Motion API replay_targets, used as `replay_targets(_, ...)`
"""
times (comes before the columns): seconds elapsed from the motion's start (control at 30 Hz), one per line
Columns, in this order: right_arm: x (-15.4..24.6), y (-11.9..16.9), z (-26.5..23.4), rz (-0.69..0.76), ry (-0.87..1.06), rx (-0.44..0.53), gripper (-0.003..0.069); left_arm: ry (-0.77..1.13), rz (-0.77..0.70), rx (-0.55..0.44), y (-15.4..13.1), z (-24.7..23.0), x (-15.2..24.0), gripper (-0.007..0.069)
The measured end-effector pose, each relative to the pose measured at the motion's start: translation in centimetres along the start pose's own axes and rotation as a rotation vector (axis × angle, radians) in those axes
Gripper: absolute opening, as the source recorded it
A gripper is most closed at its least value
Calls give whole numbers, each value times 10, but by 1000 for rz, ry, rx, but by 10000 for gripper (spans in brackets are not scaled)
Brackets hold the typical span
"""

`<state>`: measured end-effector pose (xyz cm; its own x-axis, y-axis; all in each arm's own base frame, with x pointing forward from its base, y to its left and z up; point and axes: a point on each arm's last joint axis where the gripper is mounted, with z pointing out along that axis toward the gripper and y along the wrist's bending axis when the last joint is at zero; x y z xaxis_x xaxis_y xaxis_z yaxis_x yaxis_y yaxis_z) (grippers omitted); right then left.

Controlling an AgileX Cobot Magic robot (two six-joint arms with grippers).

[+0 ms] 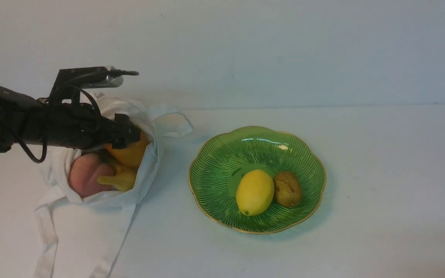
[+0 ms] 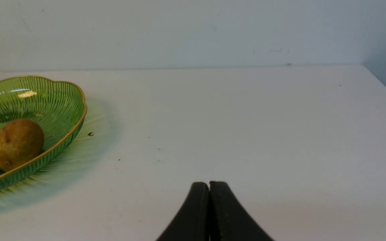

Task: Take the fruit out of the cloth bag on the white table and place them on a plate.
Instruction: 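Reach into the cloth bag and grasp the fruit inside with the left gripper, then carry the mango from the white cloth bag to the fruit plate with the left gripper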

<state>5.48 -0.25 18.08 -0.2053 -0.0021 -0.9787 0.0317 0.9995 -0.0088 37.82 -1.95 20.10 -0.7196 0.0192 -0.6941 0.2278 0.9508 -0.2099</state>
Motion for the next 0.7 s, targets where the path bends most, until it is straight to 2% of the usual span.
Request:
replay_targets(0.13,0,0,0,0,0,0,-15,7,36,5,0,2,1,518)
replay_targets(0.37,0,0,0,0,0,0,-15,0,79,51,-8,-11,-4,517)
replay_targets(0.53,0,0,0,0,0,0,-15,-91,132,50,-22,-52,-23,517)
replay_targets(0.7,0,0,0,0,0,0,-15,-96,121,56,-34,-85,-28,517)
